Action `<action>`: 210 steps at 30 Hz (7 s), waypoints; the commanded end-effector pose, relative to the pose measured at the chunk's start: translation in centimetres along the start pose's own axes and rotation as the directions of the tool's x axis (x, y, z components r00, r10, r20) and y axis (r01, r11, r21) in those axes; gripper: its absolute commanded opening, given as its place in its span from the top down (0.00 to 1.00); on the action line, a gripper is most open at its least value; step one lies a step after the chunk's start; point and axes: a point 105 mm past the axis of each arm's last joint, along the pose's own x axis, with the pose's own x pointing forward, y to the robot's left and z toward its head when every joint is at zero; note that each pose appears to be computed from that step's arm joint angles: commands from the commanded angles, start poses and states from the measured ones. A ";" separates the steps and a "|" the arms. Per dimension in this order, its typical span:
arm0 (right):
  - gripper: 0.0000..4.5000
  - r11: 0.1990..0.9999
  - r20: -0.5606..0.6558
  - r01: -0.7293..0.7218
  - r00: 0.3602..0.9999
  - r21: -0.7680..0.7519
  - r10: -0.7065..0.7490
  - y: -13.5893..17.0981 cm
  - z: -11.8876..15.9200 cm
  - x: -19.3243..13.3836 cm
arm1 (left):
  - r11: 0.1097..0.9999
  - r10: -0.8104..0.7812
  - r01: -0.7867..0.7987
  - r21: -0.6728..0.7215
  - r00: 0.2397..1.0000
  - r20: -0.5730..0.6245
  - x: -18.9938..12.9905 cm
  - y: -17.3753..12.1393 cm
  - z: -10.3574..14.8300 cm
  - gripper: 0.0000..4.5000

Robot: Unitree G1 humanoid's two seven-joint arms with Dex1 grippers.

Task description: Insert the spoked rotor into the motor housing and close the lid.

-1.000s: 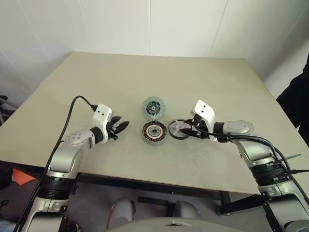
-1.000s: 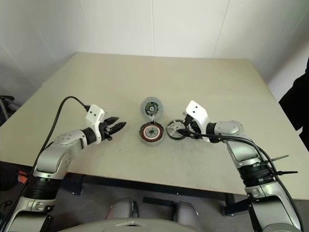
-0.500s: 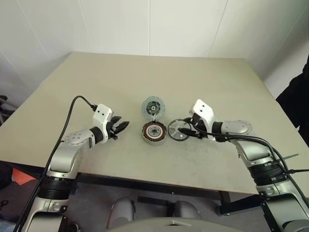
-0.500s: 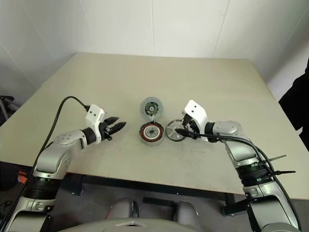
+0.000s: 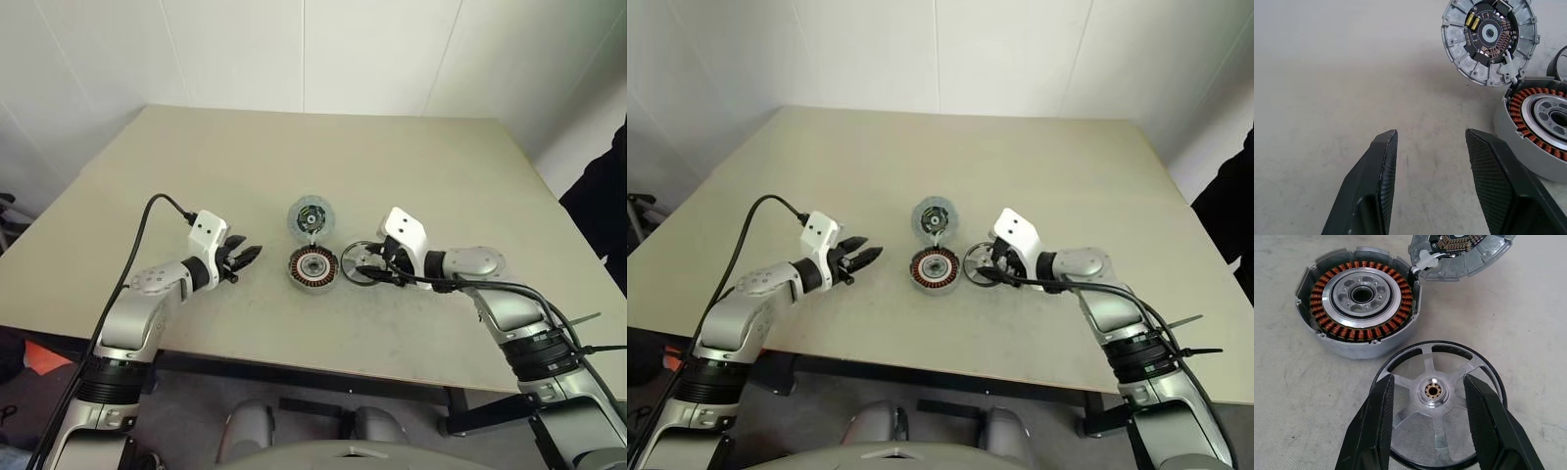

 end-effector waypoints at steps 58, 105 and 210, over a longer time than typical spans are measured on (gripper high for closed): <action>0.94 0.985 0.157 -0.153 0.978 0.075 0.140 2.7 7.5 2.4 | 0.998 0.038 -0.040 0.045 0.998 0.044 -1.0 0.4 1.2 0.48; 0.42 0.984 0.235 -0.176 0.959 0.042 0.161 3.1 8.6 3.6 | 0.997 0.062 -0.063 0.042 0.998 0.032 -1.7 0.5 0.9 0.48; 0.56 0.330 -0.391 -0.493 0.859 -0.805 0.329 4.2 3.3 5.2 | 0.999 0.020 -0.021 0.037 0.999 0.037 -0.7 -0.4 0.8 0.48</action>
